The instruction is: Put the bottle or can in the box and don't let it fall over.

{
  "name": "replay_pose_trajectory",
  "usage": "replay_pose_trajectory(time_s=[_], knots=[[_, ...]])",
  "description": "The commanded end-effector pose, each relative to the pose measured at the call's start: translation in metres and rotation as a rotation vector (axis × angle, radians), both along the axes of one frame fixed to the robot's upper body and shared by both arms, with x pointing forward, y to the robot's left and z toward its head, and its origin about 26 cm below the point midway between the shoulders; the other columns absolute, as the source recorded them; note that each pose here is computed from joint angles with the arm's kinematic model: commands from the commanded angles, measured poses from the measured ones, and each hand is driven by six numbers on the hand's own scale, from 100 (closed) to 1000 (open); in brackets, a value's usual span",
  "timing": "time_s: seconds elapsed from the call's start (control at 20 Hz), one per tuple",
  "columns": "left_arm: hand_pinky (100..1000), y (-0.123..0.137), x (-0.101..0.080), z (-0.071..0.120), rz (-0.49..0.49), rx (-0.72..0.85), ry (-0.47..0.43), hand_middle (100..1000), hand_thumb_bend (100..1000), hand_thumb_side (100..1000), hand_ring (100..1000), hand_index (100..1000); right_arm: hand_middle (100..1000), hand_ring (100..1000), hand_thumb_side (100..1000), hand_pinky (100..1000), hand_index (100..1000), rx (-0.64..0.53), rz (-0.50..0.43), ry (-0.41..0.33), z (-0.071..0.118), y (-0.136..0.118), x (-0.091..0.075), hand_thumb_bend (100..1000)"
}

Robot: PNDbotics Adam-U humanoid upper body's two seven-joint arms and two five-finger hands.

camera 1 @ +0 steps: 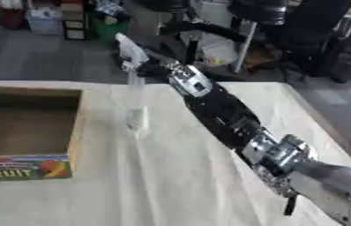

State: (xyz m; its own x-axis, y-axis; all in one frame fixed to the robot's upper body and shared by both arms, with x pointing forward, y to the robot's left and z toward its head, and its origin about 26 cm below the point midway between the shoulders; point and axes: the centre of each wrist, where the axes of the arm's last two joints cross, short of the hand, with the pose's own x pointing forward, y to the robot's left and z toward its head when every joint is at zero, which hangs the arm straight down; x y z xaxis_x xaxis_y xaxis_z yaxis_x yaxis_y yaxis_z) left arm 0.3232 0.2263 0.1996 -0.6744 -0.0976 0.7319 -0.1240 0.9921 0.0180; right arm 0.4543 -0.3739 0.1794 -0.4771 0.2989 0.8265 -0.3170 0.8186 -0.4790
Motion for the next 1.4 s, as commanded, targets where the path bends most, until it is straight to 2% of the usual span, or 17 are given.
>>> replay_pose_trajectory(time_s=[0.05, 0.3, 0.5, 0.85, 1.4], knots=[[703, -0.002, -0.001, 0.008, -0.014, 0.006, -0.031, 588, 521, 570, 720, 794, 1000, 1000, 452, 930, 1000, 0.014, -0.01, -0.039, 0.019, -0.005, -0.002, 100], [700, -0.002, -0.001, 0.008, -0.013, 0.006, -0.03, 587, 523, 571, 720, 794, 1000, 1000, 455, 904, 1000, 0.031, -0.018, -0.038, 0.021, -0.003, -0.003, 100], [708, -0.001, -0.001, 0.008, -0.01, 0.006, -0.03, 587, 523, 571, 721, 794, 1000, 1000, 449, 898, 967, 0.026, -0.023, -0.032, 0.017, -0.003, -0.003, 100], [711, -0.001, -0.001, 0.009, -0.008, 0.007, -0.031, 587, 525, 571, 722, 793, 1000, 1000, 447, 897, 1000, 0.007, -0.029, -0.044, 0.014, -0.004, -0.004, 100], [711, -0.001, -0.001, 0.009, -0.009, 0.005, -0.031, 586, 529, 572, 723, 793, 1000, 1000, 440, 896, 1000, -0.013, -0.043, -0.04, 0.008, -0.005, -0.004, 100]])
